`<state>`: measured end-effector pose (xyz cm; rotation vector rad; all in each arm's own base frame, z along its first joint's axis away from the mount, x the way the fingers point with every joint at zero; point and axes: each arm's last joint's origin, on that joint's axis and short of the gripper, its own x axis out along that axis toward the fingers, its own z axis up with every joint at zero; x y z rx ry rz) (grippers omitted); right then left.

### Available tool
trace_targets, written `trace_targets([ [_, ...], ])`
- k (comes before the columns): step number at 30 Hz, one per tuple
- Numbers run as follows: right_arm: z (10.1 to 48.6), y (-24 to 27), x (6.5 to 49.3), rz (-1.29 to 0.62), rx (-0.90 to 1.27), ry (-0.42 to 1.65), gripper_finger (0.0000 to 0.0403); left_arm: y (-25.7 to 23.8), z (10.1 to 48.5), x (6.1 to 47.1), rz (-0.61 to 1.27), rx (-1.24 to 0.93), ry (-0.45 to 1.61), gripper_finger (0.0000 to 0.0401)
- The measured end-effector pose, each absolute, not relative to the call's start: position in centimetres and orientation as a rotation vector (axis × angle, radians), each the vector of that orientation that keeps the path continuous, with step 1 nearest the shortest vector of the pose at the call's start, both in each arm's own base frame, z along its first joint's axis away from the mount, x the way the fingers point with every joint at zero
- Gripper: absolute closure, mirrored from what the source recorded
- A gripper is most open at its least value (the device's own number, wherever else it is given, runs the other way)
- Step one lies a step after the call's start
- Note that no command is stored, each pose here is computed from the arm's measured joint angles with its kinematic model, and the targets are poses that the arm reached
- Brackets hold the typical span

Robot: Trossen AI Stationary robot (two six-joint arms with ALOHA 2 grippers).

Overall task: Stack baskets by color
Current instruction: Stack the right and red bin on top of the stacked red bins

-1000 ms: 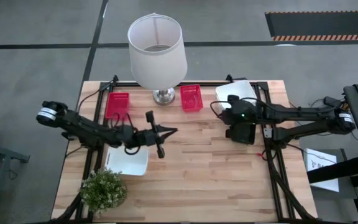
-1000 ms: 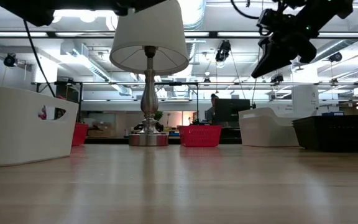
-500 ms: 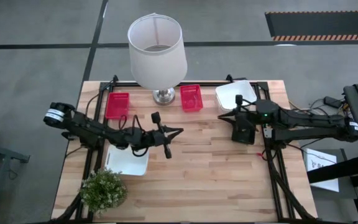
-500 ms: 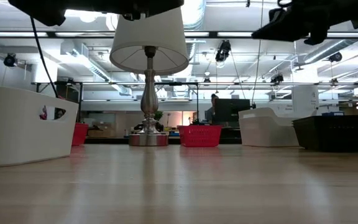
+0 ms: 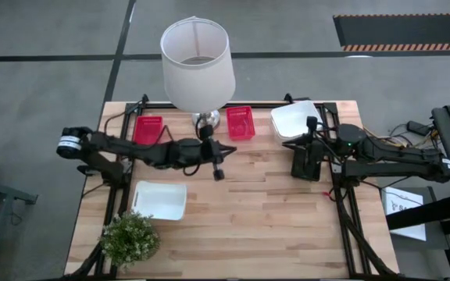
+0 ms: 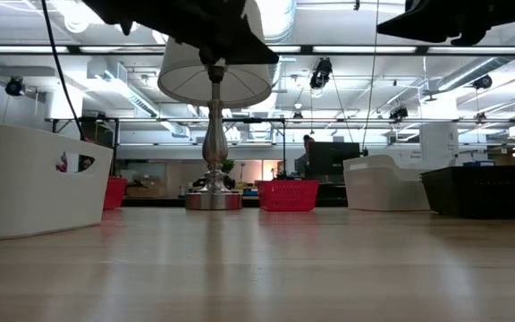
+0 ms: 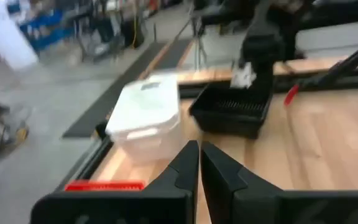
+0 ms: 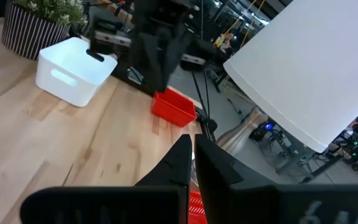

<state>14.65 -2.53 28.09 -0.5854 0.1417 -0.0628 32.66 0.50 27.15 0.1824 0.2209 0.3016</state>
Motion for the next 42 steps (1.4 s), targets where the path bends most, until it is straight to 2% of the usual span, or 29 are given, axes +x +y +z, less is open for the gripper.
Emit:
trace_targets([
  [6,28.1,-2.5,14.5,-0.062,-0.585,0.144,0.039,2.6,26.1,34.7,0.331,0.17,0.266,0.04],
  [16,27.9,-2.5,14.5,-0.057,-0.582,0.162,0.039,6.9,21.3,39.8,0.387,0.198,0.358,0.04],
  [22,27.8,-2.5,14.5,-0.055,-0.581,0.169,0.039,8.7,18.8,40.6,0.408,0.209,0.443,0.0396],
  [26,27.7,-2.5,14.5,-0.051,-0.578,0.184,0.039,9.5,17.4,40.6,0.392,0.215,0.48,0.0364],
  [35,27.6,-2.5,14.5,-0.051,-0.571,0.186,0.039,10.8,14.9,40.9,0.43,0.211,0.526,0.0252],
  [39,27.6,-2.5,14.5,-0.051,-0.571,0.187,0.039,11.3,14.4,41.1,0.462,0.214,0.501,0.0227],
  [42,27.6,-2.5,14.5,-0.051,-0.568,0.187,0.039,11.7,13.7,41.3,0.471,0.216,0.495,0.0222],
])
